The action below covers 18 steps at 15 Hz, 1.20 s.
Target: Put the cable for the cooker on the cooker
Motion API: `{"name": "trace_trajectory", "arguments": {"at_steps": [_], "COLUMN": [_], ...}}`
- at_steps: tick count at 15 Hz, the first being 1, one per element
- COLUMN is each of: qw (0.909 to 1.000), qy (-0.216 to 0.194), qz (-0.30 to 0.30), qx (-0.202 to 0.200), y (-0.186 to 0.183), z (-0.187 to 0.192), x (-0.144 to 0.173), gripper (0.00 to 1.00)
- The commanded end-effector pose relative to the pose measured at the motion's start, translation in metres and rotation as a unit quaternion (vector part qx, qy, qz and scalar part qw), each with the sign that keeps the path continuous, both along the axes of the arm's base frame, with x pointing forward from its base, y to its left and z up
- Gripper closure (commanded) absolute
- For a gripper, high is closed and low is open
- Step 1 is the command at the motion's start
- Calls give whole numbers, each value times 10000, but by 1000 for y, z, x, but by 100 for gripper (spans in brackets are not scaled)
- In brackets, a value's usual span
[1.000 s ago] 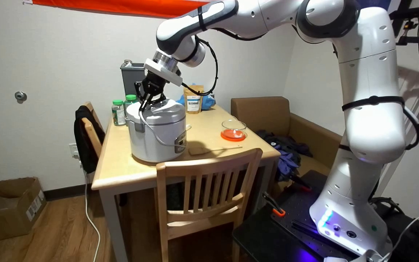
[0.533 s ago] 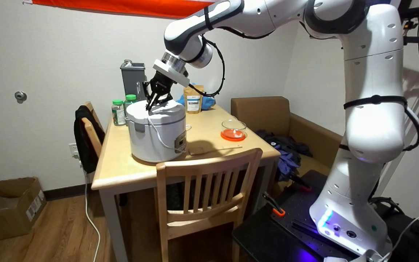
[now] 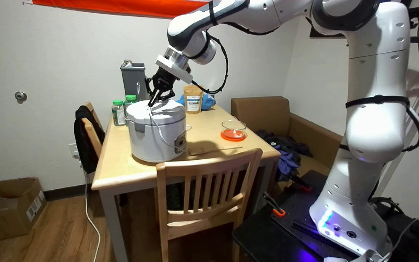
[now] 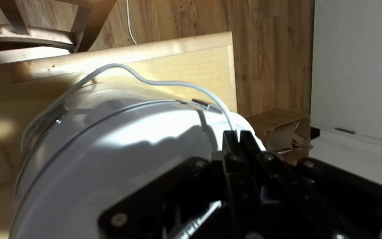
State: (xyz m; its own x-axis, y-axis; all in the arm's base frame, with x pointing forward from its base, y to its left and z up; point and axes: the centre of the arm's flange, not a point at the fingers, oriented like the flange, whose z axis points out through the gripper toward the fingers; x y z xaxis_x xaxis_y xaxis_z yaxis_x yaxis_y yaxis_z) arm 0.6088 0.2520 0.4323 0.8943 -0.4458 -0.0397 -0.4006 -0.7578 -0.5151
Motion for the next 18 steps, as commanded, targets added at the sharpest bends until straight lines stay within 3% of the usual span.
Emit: {"name": "trace_trajectory", "arguments": {"at_steps": [1,2,3,9,13,18], "qw": [9995,9993,9991,9990,9969,9860], "qy": [-27,-16,15,59,-160,-379], "qz": [-295,-363,-420,-432,-475,-702], "qx": [97,94,87,-137,-599,-1466], "y": [-4,-4,-4,8,23,49], "z": [2,4,5,20,57,126], "x": [-7,-5,-4,-10,-25,-66], "gripper": [98,98,73,29,0,0]}}
